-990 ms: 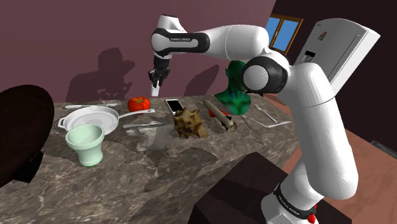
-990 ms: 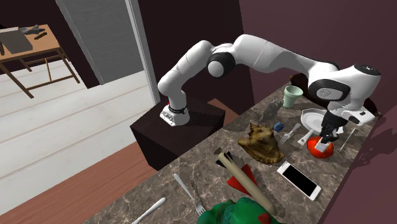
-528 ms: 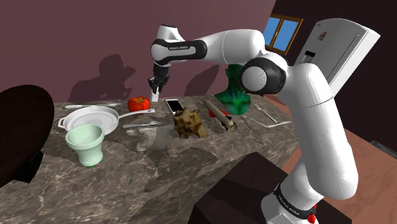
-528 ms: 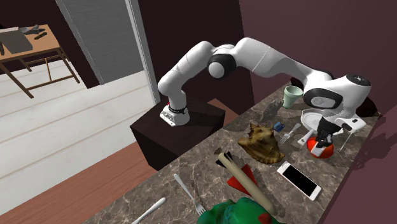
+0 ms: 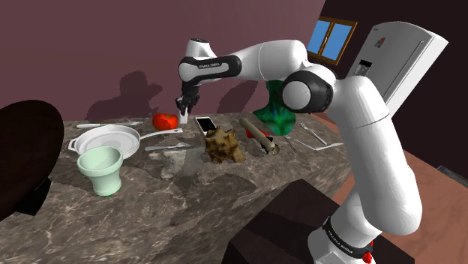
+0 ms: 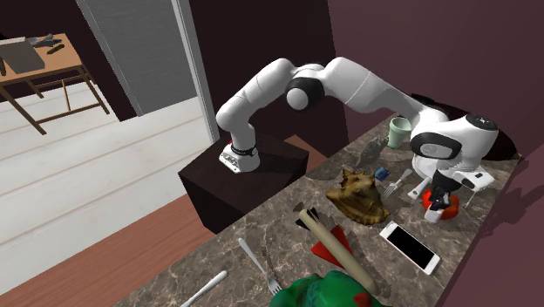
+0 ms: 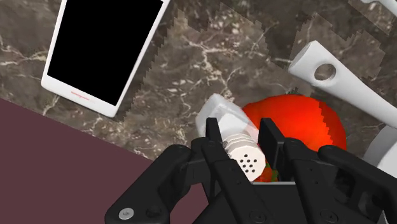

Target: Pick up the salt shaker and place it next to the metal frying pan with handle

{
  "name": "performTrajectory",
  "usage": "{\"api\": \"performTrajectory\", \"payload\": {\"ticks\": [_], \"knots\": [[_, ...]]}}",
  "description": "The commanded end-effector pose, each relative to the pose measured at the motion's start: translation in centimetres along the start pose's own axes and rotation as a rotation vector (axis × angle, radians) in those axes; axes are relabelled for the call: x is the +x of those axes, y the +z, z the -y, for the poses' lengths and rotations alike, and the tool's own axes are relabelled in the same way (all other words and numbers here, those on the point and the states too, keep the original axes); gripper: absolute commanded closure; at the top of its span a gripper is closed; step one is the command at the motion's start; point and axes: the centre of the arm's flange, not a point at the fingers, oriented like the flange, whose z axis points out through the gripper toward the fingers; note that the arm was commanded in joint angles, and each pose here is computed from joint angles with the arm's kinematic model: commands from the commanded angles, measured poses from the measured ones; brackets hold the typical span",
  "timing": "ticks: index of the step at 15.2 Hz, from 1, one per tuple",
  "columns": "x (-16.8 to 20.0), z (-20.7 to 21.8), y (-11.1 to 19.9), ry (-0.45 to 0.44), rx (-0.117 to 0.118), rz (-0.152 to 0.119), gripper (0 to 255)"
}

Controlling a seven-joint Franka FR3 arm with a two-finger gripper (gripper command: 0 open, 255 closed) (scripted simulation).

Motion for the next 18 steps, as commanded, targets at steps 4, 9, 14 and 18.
{"api": "performTrajectory", "payload": {"ticks": [4, 9, 14, 18], "knots": [[-0.5, 0.9, 2.5, -0.008, 0.010, 0.013, 255], [-0.5, 0.9, 2.5, -0.008, 0.010, 0.013, 255], [-0.5, 0.9, 2.5, -0.008, 0.010, 0.013, 0], [-0.4, 0.9, -0.1, -0.008, 0.010, 0.013, 0]]}}
